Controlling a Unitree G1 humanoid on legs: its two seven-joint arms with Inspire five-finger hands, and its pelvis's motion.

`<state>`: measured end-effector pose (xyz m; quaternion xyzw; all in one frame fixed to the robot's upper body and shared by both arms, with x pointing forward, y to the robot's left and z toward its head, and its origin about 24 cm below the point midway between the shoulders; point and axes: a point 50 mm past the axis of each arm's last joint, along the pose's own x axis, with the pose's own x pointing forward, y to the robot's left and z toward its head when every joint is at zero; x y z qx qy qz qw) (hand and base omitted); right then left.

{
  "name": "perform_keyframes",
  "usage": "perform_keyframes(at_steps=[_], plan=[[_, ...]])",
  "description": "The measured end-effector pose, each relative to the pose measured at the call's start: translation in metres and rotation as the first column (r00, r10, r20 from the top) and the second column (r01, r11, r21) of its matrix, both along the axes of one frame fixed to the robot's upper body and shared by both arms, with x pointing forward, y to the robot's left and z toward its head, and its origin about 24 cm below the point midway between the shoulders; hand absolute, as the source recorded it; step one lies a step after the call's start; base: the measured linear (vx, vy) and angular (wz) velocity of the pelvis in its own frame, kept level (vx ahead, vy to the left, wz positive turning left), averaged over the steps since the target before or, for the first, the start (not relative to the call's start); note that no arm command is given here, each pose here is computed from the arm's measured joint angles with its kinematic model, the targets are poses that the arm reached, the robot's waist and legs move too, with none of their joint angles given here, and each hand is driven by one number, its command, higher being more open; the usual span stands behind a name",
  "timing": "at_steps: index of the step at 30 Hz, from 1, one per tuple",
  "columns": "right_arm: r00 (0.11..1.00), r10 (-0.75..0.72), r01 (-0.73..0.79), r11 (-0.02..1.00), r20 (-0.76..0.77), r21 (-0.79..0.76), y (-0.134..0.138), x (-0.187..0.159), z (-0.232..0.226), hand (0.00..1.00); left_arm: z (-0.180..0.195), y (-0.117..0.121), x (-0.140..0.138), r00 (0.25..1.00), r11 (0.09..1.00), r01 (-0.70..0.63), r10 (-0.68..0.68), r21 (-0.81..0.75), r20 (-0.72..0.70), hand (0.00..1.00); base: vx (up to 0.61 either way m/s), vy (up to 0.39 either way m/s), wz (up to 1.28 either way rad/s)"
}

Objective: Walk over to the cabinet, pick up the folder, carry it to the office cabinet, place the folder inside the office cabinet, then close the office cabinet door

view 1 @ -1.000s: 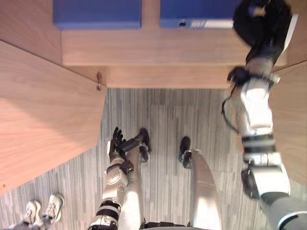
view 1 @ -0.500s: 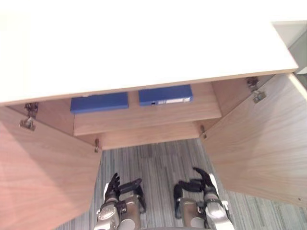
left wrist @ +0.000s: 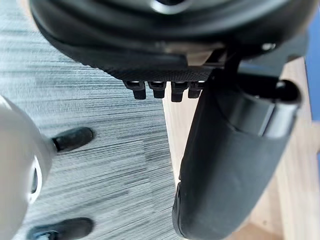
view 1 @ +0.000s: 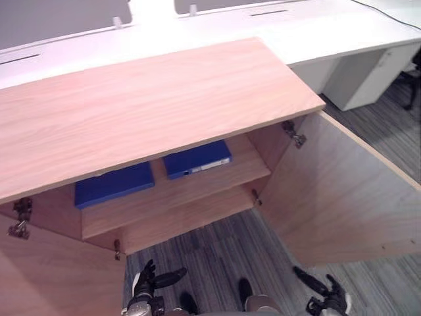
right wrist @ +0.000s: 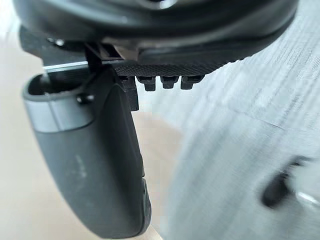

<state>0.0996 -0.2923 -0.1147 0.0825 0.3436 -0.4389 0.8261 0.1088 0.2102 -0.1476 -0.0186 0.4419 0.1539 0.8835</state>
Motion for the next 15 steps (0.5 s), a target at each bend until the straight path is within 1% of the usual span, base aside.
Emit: perform_keyframes(at_steps=[1, 3, 4, 5, 7, 10, 12, 13, 14, 15], plan=[[1.0, -0.007, 0.007, 1.0, 0.014, -0.022, -0.006, 0.002, 0.005, 1.0, 0.0, 0.001, -0.001, 1.0, 1.0, 0.003, -0.003, 0.004, -0.002, 1.0, -0.04, 0.025, -0.53], [0.997, -0.008, 0.016, 0.994, 0.077, -0.106, -0.028, 0.014, 0.025, 1.0, 0.0, 0.006, -0.004, 1.0, 1.0, 0.017, -0.017, 0.02, -0.013, 1.0, -0.03, 0.018, -0.67], [0.992, 0.014, 0.006, 0.987, 0.123, -0.162, -0.042, 0.029, 0.04, 1.0, 0.0, 0.01, -0.008, 1.0, 0.999, 0.024, -0.023, 0.025, -0.021, 1.0, -0.01, 0.001, -0.66], [0.991, 0.019, 0.004, 0.985, 0.132, -0.172, -0.045, 0.033, 0.043, 1.0, 0.0, 0.01, -0.009, 0.999, 0.999, 0.024, -0.024, 0.026, -0.023, 1.0, 0.01, -0.013, -0.63], [0.979, 0.06, -0.011, 0.971, 0.197, -0.24, -0.061, 0.06, 0.066, 1.0, -0.001, 0.013, -0.013, 0.999, 0.999, 0.031, -0.03, 0.03, -0.032, 1.0, 0.02, -0.02, -0.48], [0.959, 0.116, -0.034, 0.952, 0.257, -0.305, -0.071, 0.087, 0.091, 1.0, -0.001, 0.011, -0.013, 0.998, 0.998, 0.063, -0.062, 0.032, -0.033, 1.0, 0.03, -0.035, -0.4], [0.926, 0.253, -0.131, 0.911, 0.28, -0.392, -0.071, 0.123, 0.12, 1.0, -0.001, 0.01, -0.013, 0.997, 0.997, 0.075, -0.074, 0.024, -0.03, 1.0, 0.05, -0.049, -0.54], [0.915, 0.29, -0.158, 0.898, 0.281, -0.411, -0.07, 0.133, 0.127, 1.0, -0.001, 0.01, -0.012, 0.997, 0.997, 0.075, -0.074, 0.024, -0.028, 1.0, 0.06, -0.066, -0.61], [0.89, 0.349, -0.198, 0.875, 0.293, -0.441, -0.066, 0.152, 0.141, 1.0, 0.0, 0.009, -0.012, 0.997, 0.997, 0.077, -0.076, 0.024, -0.024, 1.0, 0.07, -0.068, -0.67], [0.877, 0.372, -0.206, 0.864, 0.305, -0.46, -0.065, 0.165, 0.151, 1.0, 0.0, 0.008, -0.011, 0.996, 0.996, 0.083, -0.083, 0.022, -0.02, 1.0, 0.07, -0.063, -0.7]])
